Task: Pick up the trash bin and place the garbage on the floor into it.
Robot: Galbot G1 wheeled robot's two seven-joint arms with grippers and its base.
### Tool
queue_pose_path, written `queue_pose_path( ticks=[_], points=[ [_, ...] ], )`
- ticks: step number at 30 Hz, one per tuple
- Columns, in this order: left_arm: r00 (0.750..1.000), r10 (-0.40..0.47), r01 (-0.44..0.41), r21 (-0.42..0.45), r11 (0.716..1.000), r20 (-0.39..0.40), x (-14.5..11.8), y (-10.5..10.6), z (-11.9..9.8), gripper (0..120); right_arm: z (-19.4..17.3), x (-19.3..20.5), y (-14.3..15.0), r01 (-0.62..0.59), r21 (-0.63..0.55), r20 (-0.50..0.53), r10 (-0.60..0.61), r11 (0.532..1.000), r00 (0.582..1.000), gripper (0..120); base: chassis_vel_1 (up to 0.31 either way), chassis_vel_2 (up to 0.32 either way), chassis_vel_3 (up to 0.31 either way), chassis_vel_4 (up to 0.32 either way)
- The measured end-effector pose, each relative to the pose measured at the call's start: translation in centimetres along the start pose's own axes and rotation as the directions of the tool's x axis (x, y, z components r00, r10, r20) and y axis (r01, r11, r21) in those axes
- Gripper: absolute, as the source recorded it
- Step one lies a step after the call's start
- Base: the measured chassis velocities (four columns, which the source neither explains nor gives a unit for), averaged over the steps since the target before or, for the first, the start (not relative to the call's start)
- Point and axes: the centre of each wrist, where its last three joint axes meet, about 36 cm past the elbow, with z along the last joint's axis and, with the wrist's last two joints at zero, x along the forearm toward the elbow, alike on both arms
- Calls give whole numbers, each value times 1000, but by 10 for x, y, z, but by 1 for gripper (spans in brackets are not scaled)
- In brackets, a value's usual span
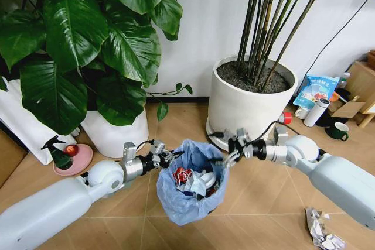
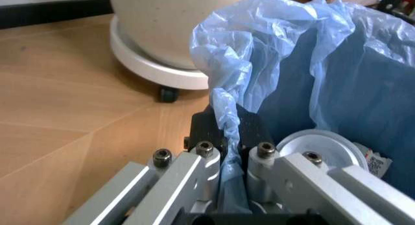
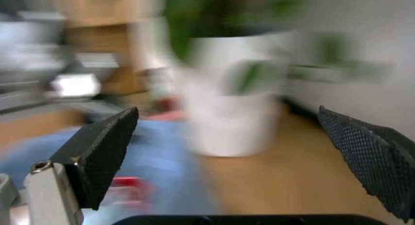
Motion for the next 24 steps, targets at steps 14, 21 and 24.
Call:
queue_pose_path(
  ticks=[14, 21, 24],
  points=[
    [999, -31, 32, -26, 999, 41, 25, 14, -14, 0, 88, 129, 52, -763, -9, -314, 722, 647, 616, 100, 0, 0, 0, 0],
    [999, -21, 22, -28, 999, 47, 25, 11, -9, 0, 142, 189, 105, -859, 55, -471, 772, 509, 427, 100, 0, 0, 0, 0],
    [998, -19, 21, -27, 999, 54, 23, 10, -9, 0, 165, 217, 136, -871, 100, -528, 768, 481, 363, 100, 0, 0, 0, 0]
  ],
)
